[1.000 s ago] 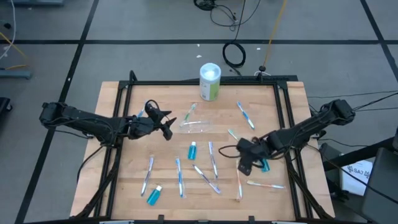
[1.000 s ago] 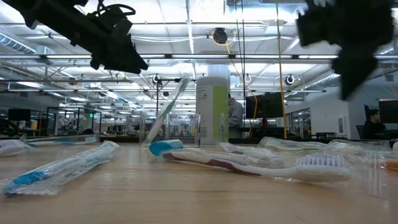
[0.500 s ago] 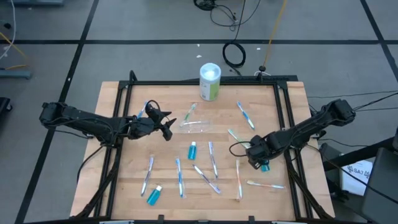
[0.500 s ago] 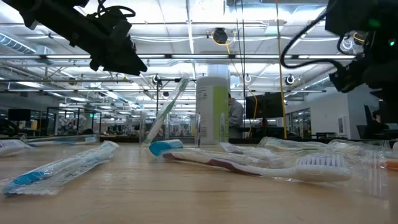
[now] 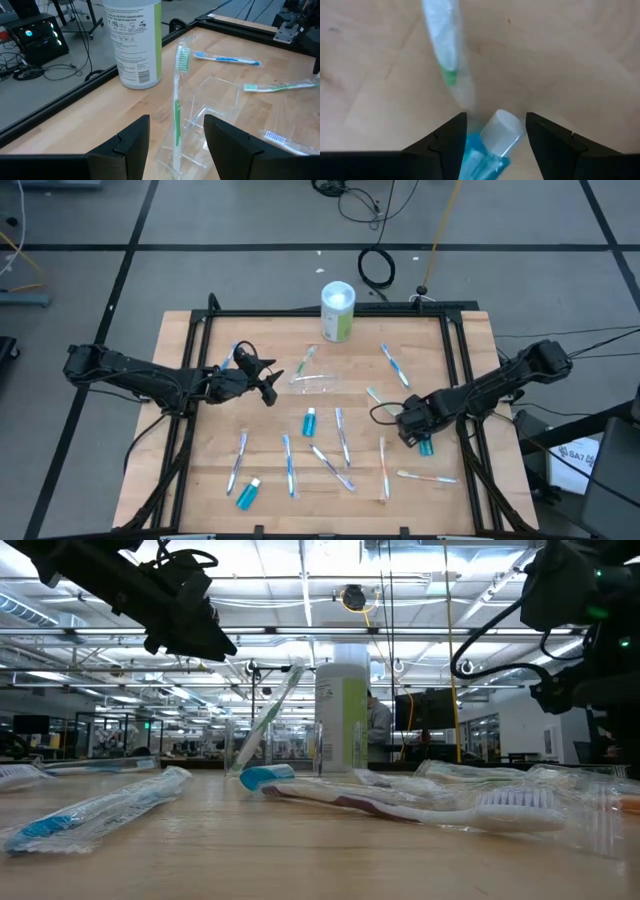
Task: Pick & Place toothbrushing station
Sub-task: Put the top right blue mouthwash into the transparent organizer, then put the green toothbrush into the transparent organizer
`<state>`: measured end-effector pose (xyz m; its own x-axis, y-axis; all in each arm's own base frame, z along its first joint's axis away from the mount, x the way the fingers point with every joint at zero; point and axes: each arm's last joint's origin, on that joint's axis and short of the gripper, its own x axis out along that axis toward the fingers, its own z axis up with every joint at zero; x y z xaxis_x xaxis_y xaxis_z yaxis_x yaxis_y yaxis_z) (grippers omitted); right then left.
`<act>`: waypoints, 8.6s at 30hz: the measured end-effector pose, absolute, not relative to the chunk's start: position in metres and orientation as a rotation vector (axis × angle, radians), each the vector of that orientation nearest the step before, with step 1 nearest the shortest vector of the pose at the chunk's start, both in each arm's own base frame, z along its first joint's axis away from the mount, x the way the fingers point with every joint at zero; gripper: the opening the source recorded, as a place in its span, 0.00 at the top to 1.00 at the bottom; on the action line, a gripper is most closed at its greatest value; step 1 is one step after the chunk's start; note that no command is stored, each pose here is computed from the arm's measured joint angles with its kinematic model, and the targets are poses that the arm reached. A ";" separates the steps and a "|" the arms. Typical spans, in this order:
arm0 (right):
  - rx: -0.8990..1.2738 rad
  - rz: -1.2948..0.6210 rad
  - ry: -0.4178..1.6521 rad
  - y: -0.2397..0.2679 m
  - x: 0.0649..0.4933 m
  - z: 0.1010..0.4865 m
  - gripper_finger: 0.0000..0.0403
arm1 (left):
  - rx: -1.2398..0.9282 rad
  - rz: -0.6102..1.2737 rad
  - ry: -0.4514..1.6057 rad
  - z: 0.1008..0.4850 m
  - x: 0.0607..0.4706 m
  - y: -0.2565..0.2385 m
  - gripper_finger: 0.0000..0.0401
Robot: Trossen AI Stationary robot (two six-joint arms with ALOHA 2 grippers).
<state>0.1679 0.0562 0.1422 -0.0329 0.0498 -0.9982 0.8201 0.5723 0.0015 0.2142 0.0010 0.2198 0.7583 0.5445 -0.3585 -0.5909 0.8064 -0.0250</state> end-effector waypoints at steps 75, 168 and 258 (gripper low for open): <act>-0.167 -0.250 -0.129 -0.008 0.334 0.200 0.75 | -0.130 0.631 0.358 0.219 0.214 0.001 0.52; -0.098 -0.452 0.489 -0.028 0.333 0.214 0.47 | -0.137 0.629 0.357 0.219 0.214 0.001 0.52; 0.241 -0.058 -0.180 -0.023 0.265 0.201 0.97 | -0.172 0.609 0.343 0.220 0.214 0.000 0.52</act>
<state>0.2652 -0.0227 0.2013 0.9823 -0.0783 0.1701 0.0354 0.9696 0.2421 0.2145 0.0005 0.2196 0.7664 0.5293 -0.3640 -0.5857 0.8085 -0.0574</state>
